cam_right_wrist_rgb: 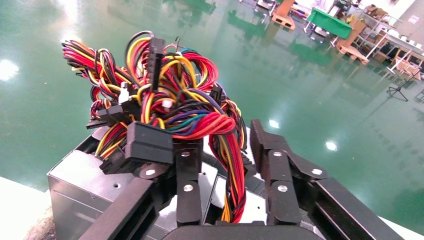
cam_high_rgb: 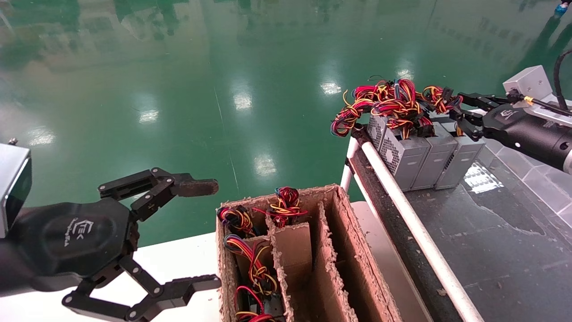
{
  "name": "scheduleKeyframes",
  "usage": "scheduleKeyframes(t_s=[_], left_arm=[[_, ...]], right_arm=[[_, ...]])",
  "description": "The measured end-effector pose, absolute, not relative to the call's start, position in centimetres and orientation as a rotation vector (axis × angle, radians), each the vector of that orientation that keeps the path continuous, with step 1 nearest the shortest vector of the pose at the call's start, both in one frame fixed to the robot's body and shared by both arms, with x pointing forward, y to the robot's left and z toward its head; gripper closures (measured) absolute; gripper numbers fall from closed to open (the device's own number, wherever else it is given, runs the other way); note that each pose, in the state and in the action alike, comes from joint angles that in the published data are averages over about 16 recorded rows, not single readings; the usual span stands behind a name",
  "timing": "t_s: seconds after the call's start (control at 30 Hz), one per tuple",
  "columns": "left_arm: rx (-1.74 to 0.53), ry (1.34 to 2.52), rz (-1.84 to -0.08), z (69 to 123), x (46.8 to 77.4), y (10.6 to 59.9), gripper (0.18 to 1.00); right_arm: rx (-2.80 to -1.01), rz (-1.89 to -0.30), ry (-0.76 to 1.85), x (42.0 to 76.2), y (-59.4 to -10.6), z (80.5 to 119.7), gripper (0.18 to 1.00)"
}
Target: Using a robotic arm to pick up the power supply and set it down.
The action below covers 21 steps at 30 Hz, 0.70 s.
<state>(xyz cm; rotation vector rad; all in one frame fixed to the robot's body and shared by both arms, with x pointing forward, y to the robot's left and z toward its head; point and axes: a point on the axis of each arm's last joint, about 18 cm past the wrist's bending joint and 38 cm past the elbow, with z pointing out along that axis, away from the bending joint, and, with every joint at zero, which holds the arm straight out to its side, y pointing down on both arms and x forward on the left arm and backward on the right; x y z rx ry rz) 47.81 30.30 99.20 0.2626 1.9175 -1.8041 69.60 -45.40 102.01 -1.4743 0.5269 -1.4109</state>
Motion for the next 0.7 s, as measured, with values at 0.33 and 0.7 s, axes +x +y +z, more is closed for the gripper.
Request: scheduleKeyframes(t_s=[0.33,0.7], left_arm=[[0.263,1.918,-1.804,99.2,47.8,30.3,0.184],[0.263,1.918,-1.804,99.2,47.8,30.3,0.184]], right_arm=[[-1.500,-1.390,0.558,69.4,-45.9,101.8,0.662],[-1.494,-1.330,0.548,67.8,-46.7,103.2,0.415]])
